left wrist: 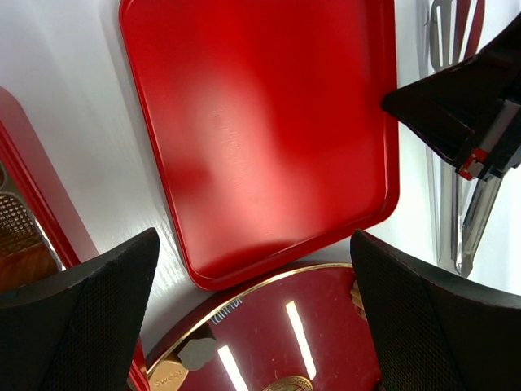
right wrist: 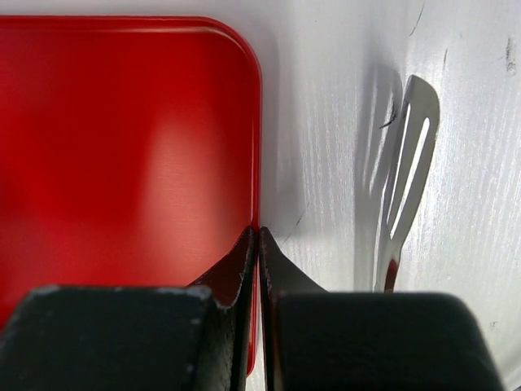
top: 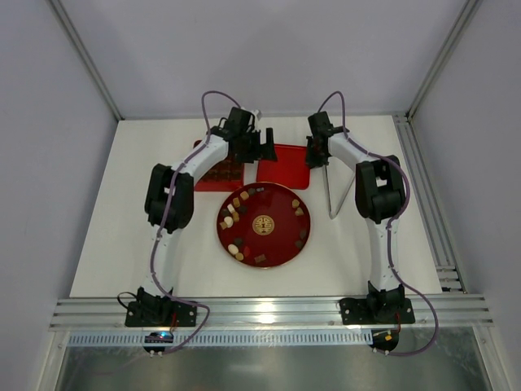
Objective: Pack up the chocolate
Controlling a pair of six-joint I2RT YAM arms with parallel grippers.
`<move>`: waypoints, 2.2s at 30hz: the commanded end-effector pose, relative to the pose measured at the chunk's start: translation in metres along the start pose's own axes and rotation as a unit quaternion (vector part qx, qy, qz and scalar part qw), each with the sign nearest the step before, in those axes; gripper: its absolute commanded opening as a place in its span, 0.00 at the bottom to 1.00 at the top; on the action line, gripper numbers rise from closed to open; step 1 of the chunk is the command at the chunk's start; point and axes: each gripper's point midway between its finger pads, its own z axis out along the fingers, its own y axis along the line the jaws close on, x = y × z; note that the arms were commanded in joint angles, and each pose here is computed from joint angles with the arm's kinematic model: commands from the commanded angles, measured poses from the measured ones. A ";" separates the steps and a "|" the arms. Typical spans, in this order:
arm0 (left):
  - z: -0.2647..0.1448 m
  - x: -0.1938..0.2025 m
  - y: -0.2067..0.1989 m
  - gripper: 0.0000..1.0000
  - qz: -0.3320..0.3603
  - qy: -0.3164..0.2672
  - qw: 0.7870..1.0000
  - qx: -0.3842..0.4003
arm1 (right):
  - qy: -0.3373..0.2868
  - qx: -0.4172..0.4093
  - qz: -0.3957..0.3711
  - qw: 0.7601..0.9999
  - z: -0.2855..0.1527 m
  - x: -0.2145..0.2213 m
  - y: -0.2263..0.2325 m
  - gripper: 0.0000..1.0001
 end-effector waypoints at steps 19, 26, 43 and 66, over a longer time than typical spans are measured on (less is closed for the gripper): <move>0.017 -0.010 -0.004 0.97 0.009 -0.006 1.000 0.018 | -0.084 -0.052 0.021 0.995 -0.062 -0.062 0.007 0.04; 0.023 -0.006 -0.003 0.97 -0.001 0.001 1.000 0.021 | -0.092 -0.079 0.022 0.992 -0.079 -0.069 0.014 0.04; 0.025 -0.008 -0.015 0.98 -0.018 0.004 0.999 0.050 | -0.089 -0.122 0.056 0.987 -0.094 -0.074 0.007 0.04; -0.028 -0.041 -0.088 0.44 -0.082 -0.030 0.977 0.195 | -0.102 -0.166 0.075 0.978 -0.127 -0.069 0.012 0.04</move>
